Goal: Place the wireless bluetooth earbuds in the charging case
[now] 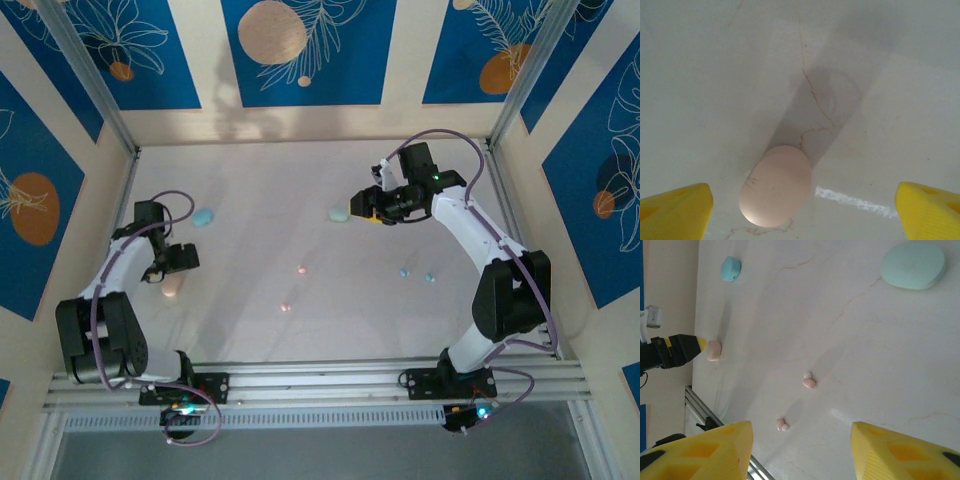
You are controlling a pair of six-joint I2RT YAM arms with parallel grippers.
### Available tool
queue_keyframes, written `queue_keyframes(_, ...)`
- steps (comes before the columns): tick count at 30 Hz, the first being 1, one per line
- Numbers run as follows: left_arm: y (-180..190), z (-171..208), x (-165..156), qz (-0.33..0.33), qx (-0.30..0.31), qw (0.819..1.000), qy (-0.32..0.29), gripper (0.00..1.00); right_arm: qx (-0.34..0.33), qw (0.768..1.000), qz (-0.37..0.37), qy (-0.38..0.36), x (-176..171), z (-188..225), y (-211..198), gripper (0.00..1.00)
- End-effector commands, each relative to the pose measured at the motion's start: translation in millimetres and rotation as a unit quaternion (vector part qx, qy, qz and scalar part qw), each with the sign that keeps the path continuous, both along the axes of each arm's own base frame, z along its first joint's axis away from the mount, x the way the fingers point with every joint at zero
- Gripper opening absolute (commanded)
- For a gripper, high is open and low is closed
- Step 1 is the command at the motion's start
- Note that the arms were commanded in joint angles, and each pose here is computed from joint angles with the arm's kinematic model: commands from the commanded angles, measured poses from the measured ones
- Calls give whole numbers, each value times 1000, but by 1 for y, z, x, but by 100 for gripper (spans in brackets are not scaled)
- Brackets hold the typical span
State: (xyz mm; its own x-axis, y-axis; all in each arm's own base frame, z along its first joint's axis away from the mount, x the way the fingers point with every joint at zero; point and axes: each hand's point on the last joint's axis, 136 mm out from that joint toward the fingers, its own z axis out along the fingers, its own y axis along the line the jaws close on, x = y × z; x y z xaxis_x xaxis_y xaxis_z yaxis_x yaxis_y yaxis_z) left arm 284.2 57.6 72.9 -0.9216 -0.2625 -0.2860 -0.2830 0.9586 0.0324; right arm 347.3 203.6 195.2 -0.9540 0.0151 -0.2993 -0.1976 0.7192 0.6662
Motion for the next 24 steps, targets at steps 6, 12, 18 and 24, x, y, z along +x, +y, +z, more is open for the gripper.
queue_keyframes(6, 4, -23, -1, -75, 2, 993, 92, 85, 5, 1000, 17, 5, -14, 6, -4, 54)
queue_keyframes(12, 10, -25, -12, -109, 15, 981, 159, 81, 6, 1000, 9, 10, -14, 2, -10, 54)
queue_keyframes(18, 17, -33, -31, -147, 32, 966, 212, 80, 7, 1000, 7, 11, -13, 3, -11, 54)
queue_keyframes(24, 16, -46, -25, -149, 25, 963, 223, 72, 11, 1000, 4, 13, -11, 5, -14, 54)
